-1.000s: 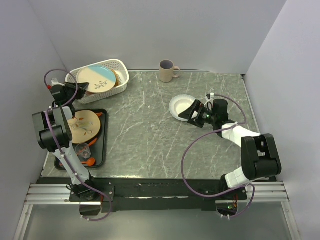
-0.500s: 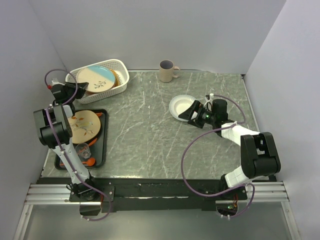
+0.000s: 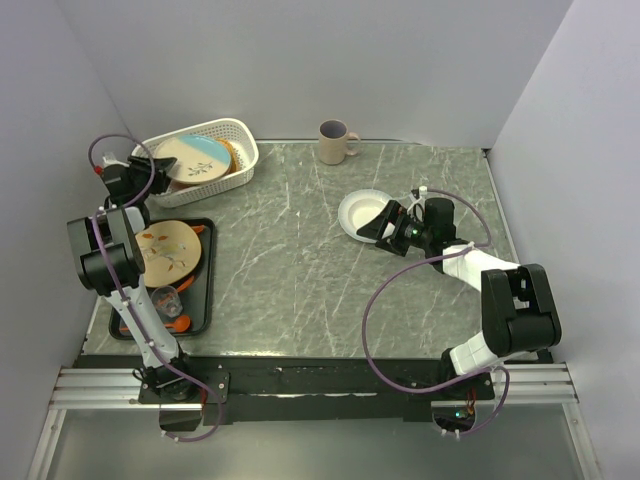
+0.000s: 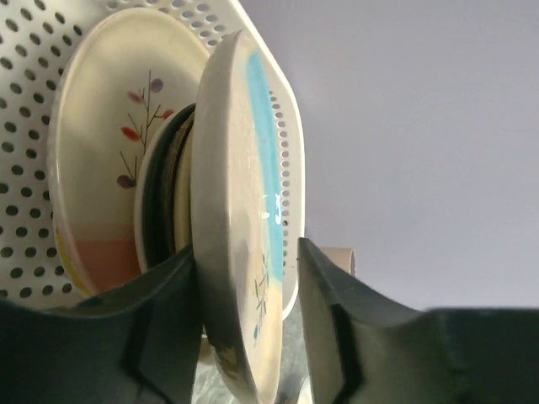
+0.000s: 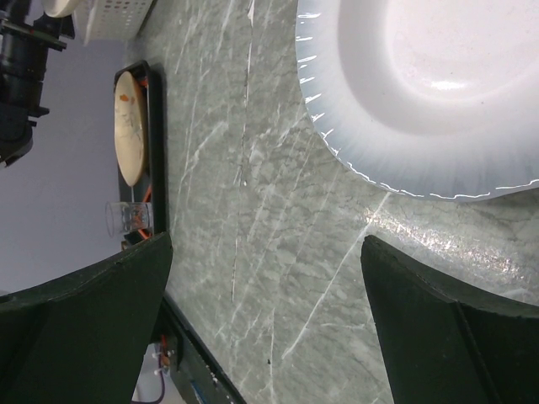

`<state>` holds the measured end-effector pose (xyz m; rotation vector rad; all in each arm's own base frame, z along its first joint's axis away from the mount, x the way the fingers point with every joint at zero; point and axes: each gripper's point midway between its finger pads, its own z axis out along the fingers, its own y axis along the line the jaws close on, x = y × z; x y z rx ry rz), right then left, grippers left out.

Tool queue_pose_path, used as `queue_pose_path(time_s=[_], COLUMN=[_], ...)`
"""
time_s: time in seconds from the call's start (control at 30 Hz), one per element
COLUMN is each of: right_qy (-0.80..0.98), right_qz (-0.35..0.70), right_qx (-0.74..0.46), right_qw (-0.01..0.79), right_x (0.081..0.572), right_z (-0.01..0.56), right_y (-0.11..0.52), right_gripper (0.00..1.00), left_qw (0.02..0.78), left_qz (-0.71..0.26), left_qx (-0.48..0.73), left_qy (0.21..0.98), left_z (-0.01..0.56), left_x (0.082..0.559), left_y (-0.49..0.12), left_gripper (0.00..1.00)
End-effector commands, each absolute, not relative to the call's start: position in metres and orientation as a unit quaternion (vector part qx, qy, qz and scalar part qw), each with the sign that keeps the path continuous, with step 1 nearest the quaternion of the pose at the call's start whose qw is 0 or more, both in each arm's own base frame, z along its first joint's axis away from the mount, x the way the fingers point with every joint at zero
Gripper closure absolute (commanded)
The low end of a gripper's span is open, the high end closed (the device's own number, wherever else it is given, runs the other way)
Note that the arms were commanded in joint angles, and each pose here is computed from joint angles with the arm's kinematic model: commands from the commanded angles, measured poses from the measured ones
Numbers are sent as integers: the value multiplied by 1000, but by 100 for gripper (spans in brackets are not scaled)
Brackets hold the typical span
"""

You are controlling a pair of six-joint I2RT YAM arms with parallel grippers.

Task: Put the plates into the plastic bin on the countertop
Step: Place the plate in the plastic bin.

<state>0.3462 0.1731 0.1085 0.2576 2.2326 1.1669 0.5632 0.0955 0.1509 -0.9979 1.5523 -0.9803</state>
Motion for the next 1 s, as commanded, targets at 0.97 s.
queue_pose_path(time_s=[0.97], right_qy=[833], right_qz=[432], right_qx=[85], right_qw=[334], right_x=[354], right_z=[122], right_y=[171], right_gripper=[0], left_qw=[605], left_qz=[-278], left_qx=[-389], left_qy=[636], left_z=[252], left_x=[531], left_y=[115], left_gripper=[1])
